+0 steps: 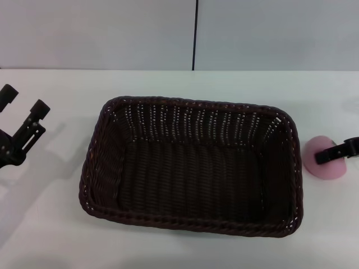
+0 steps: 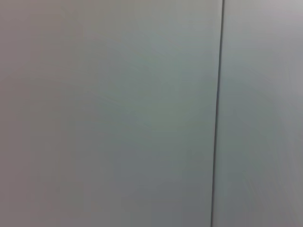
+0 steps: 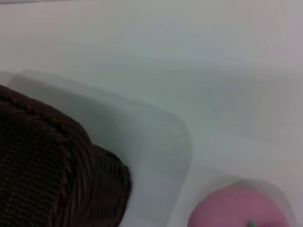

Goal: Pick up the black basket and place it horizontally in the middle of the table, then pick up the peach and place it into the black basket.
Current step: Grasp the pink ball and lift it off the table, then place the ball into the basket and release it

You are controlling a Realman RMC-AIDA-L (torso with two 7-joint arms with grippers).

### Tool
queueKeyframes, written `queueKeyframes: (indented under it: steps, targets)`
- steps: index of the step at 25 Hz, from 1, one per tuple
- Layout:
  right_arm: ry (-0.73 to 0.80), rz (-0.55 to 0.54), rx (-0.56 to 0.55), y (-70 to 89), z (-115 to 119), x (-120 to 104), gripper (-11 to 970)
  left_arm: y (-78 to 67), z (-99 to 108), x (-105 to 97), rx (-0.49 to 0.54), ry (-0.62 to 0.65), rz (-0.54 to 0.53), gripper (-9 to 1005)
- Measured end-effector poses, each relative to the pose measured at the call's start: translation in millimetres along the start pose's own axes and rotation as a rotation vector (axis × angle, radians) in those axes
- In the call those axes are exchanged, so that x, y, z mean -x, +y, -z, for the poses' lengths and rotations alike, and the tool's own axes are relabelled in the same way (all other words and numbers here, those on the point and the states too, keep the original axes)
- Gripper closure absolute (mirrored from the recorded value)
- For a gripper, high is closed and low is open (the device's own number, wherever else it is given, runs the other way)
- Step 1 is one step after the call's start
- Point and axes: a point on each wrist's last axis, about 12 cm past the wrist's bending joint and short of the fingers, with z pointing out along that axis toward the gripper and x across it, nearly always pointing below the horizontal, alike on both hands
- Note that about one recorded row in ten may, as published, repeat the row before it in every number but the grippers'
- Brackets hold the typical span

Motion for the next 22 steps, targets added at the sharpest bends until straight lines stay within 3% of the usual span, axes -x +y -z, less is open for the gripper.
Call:
queueKeyframes:
  steps: [8, 9, 10, 13, 14, 17, 19, 20, 22]
  targets:
    - [-0.054, 0.000, 0.009, -1.1, 16, -1, 458, 2.5, -3, 2, 0.009, -0.013, -0.006, 283]
    - [-0.081, 0.002, 0.007, -3.0, 24, 0, 608, 2.8, -3, 2, 0.011, -0.015, -0.006, 284]
    - [-0.081, 0.002, 0.007, -3.0, 24, 0, 616, 3.1, -3, 2, 0.013, -0.016, -0.007, 284]
    - [-0.149, -0.008, -0.036, -9.4, 45, -1, 641, 2.8, -3, 1, 0.016, -0.016, -0.003, 284]
    - [-0.202, -0.005, -0.044, -8.4, 64, -1, 649, 2.8, -3, 1, 0.016, -0.016, -0.003, 284]
    - [-0.244, 0.029, -0.025, -0.4, 80, 0, 671, 2.9, -3, 1, 0.020, -0.014, 0.000, 284]
    - [-0.295, 0.118, 0.025, 20.8, 98, 5, 684, 3.1, -3, 1, 0.021, -0.014, 0.000, 284]
    - [-0.295, 0.118, 0.025, 20.8, 98, 5, 691, 3.1, -3, 1, 0.021, -0.014, 0.000, 284]
    - [-0.316, 0.193, 0.086, 40.0, 104, 9, 706, 3.3, -4, 1, 0.018, -0.016, 0.000, 284]
